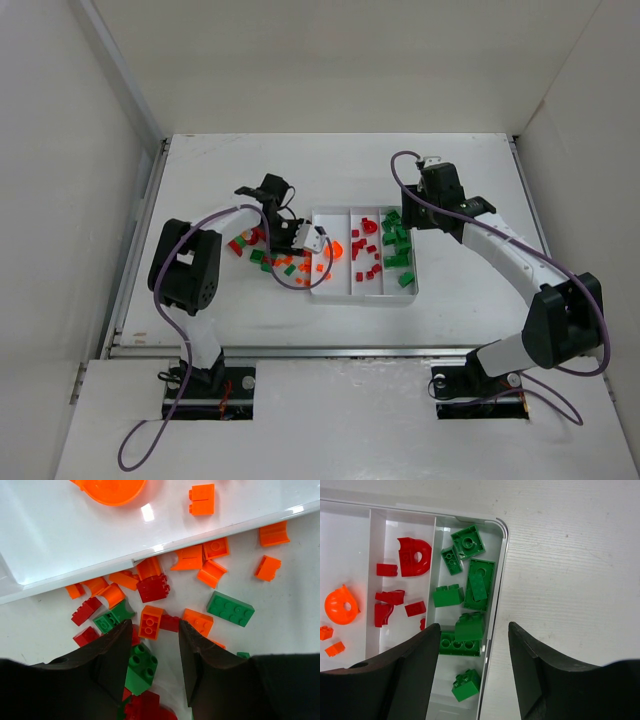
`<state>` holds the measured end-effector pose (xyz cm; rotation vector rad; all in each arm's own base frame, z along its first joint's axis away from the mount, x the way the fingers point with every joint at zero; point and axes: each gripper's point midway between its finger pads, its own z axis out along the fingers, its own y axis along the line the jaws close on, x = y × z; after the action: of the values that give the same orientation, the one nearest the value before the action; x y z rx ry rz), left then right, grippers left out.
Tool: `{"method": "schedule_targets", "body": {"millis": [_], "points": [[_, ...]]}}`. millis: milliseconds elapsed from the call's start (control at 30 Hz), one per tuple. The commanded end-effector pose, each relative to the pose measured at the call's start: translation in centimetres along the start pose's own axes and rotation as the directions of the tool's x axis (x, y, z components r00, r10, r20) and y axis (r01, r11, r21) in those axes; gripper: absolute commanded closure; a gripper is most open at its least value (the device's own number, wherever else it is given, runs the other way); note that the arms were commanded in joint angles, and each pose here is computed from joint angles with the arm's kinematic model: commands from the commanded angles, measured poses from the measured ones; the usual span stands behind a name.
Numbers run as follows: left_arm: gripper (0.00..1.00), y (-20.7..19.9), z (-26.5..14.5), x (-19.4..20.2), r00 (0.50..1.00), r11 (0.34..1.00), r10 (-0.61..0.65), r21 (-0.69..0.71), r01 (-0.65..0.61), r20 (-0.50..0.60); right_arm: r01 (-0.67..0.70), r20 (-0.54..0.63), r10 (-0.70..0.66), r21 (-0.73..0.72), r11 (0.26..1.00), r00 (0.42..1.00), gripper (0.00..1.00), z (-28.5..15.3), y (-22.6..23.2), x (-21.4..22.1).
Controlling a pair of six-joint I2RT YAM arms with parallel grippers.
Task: Sort the legos into containers by color
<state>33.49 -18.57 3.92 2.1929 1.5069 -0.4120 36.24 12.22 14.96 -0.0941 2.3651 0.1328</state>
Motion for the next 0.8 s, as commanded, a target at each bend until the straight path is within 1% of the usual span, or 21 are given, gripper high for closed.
{"method": "schedule_targets", "body": {"millis": [0,233,367,500,667,700,767], "points": [[0.62,0.5,-0.7,-1.3,0.999,1.000,0.007,0.000,-0.007,0.043,-0.015,0.036,0.014,0.011,1.000,0.999,0.38,-0.3,-0.4,-0.9],[0.65,0.3,-0.1,-0.9,0.999,1.000,0.007,0.018,-0.008,0.042,-0.005,0.036,0.005,0.011,1.000,0.999,0.38,-0.2,-0.4,-1.0],[0.66,0.1,0.4,0.1,1.000,0.999,0.009,0.034,-0.009,0.001,-0.005,0.036,0.005,0.011,1.000,0.999,0.38,0.0,-0.3,-1.2],[0.67,0.0,0.6,0.3,1.000,0.999,0.004,0.041,-0.004,0.001,-0.005,0.036,0.005,0.011,1.000,0.999,0.38,0.0,-0.3,-1.2],[0.76,0.0,0.9,0.4,1.000,0.999,-0.005,0.042,0.005,0.000,-0.005,0.036,0.005,0.011,1.000,0.999,0.38,0.0,-0.3,-1.2],[0.80,-0.7,1.1,0.5,1.000,0.998,-0.016,0.062,0.016,-0.001,-0.005,0.036,0.005,0.011,1.000,0.999,0.38,0.0,-0.3,-1.2],[0.84,-1.1,1.2,0.7,1.000,0.997,-0.021,0.071,0.021,-0.002,-0.005,0.036,0.005,0.011,1.000,0.999,0.38,0.0,-0.3,-1.2]]}}
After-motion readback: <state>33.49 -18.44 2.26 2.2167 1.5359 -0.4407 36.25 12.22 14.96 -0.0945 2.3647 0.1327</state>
